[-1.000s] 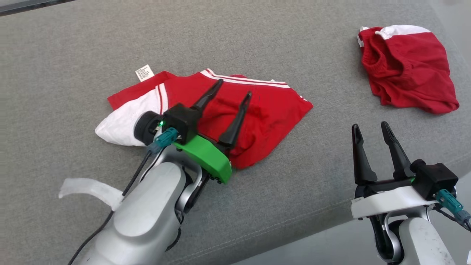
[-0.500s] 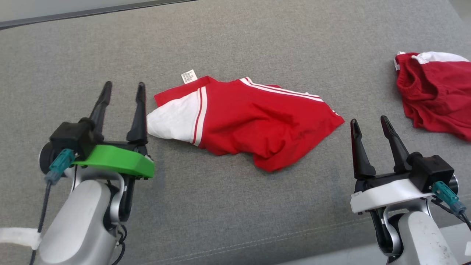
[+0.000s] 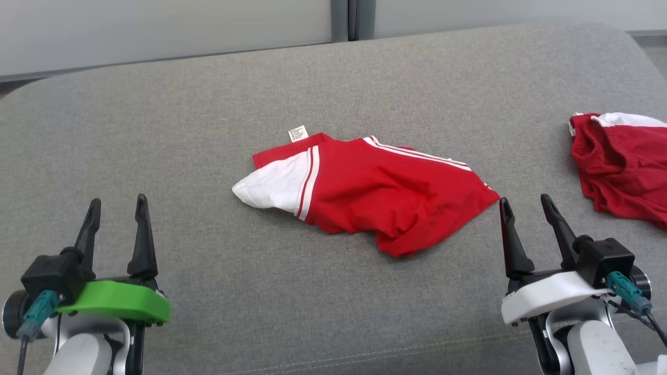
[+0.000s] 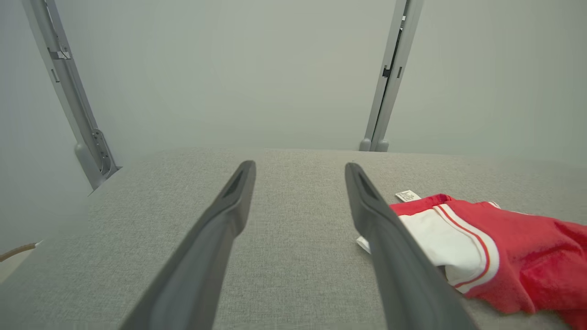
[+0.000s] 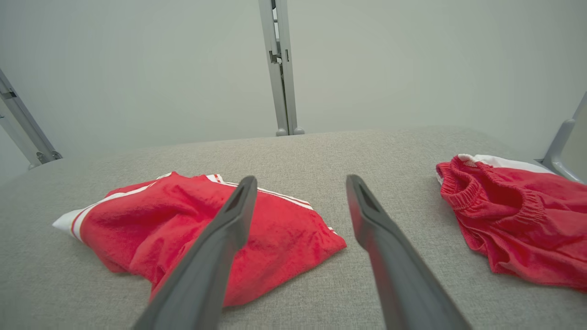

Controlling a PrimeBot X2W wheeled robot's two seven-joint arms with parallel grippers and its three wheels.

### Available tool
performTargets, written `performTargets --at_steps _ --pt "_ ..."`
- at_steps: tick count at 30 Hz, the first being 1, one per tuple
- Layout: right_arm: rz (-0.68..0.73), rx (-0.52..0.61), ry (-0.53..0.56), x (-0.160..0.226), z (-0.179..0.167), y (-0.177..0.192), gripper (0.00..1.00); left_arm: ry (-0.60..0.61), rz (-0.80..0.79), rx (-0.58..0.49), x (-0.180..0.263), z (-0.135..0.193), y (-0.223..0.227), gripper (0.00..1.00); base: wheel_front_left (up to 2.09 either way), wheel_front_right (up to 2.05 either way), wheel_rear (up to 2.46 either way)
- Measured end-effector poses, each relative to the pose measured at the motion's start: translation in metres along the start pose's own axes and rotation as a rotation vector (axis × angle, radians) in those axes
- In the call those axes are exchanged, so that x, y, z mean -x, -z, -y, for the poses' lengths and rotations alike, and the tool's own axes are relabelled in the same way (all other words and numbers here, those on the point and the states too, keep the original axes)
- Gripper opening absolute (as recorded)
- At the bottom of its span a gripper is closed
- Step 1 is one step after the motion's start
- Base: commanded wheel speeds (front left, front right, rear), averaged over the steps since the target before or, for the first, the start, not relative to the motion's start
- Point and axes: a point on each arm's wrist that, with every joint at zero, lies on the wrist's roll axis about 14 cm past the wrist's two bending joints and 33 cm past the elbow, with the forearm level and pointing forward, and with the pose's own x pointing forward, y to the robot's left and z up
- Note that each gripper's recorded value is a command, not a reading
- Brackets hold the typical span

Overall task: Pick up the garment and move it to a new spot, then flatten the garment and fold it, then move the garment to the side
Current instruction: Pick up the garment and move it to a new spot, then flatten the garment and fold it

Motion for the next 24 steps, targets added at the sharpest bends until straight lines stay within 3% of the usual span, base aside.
performTargets --at_steps 12,24 --pt "0.001 0.006 -0.021 0.027 -0.01 -0.012 1.0 -0.029 -0.011 -0.009 0.053 -0.001 -0.012 1.0 0.0 0.0 0.0" --pt "-0.009 0.01 -0.041 0.026 -0.016 -0.012 1.0 -0.041 -0.039 -0.005 0.06 -0.003 -0.007 1.0 0.0 0.0 0.0"
